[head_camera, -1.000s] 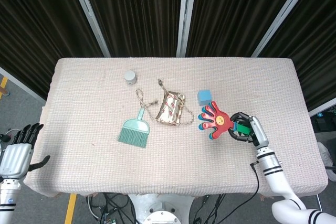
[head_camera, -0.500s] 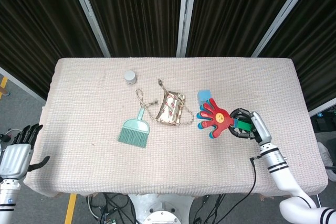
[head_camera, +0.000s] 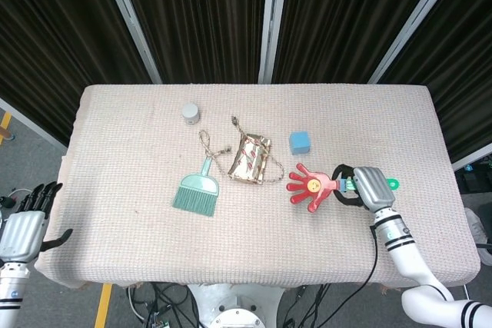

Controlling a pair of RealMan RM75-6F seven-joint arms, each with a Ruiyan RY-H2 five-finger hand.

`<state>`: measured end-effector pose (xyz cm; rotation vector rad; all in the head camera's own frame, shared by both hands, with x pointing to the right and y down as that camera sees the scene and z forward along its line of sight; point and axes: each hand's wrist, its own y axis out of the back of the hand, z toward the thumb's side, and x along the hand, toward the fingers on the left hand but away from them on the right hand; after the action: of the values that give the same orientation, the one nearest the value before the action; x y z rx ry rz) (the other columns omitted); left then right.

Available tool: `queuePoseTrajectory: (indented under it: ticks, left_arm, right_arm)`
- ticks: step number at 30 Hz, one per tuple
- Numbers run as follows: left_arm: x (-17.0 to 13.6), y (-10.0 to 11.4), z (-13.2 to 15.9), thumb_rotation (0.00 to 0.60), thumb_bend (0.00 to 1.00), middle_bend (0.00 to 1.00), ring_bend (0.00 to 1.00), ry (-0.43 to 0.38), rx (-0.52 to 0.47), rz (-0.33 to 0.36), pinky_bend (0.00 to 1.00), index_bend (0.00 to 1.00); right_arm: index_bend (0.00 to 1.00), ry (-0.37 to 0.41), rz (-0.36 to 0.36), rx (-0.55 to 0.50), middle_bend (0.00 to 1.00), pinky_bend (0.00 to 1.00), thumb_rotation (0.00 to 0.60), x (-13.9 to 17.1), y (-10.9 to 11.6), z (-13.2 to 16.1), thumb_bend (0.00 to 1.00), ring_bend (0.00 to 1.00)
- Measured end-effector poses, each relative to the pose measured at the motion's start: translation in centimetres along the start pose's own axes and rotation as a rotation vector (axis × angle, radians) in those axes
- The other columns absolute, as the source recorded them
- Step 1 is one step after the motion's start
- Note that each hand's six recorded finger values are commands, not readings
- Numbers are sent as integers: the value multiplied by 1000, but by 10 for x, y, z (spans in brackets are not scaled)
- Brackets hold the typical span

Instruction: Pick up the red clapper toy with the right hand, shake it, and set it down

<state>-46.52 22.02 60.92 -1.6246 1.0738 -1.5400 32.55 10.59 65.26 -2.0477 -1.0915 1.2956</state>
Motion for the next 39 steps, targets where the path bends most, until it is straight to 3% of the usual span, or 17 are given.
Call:
queuePoseTrajectory:
  ticks: [3, 6, 13, 16, 21, 24, 26, 30, 39]
  left_arm:
    - [0, 0, 0, 600, 204, 51, 0, -2, 0, 2, 145, 74]
    - [0, 1, 1, 600, 204, 50, 0, -2, 1, 2, 144, 73]
    - [1, 1, 1, 600, 204, 51, 0, -5, 3, 0, 144, 73]
    - [1, 1, 2, 600, 204, 51, 0, -6, 3, -1, 144, 74]
    - [1, 1, 2, 600, 204, 51, 0, -6, 4, -2, 145, 73]
    - [1, 1, 3, 600, 204, 51, 0, -6, 5, -3, 145, 73]
    - [1, 1, 3, 600, 204, 51, 0, -5, 5, -5, 145, 73]
    - [1, 0, 3, 600, 204, 51, 0, -5, 4, -8, 145, 74]
    - [1, 1, 1, 600, 204, 51, 0, -1, 3, -8, 145, 73]
  right_arm:
    - [1000, 2, -1, -144, 701, 962, 600, 0, 3, 3, 540, 757]
    - [1000, 8, 0, -377, 701, 962, 600, 1, 7, 5, 544, 757]
    - [1000, 41, 29, -1070, 701, 962, 600, 4, 17, 5, 550, 757]
    - [1000, 53, 50, -1285, 701, 962, 600, 5, 20, 2, 551, 757]
    - [1000, 51, 82, -1450, 701, 963, 600, 6, 19, -4, 552, 757]
    - [999, 43, 100, -1434, 701, 963, 600, 6, 18, -6, 552, 757]
    - [999, 35, 113, -1369, 701, 962, 600, 6, 16, -7, 552, 757]
    - [1000, 27, 125, -1139, 701, 962, 600, 5, 13, -8, 552, 757]
    - [1000, -4, 105, -255, 701, 962, 600, 1, 9, -9, 538, 756]
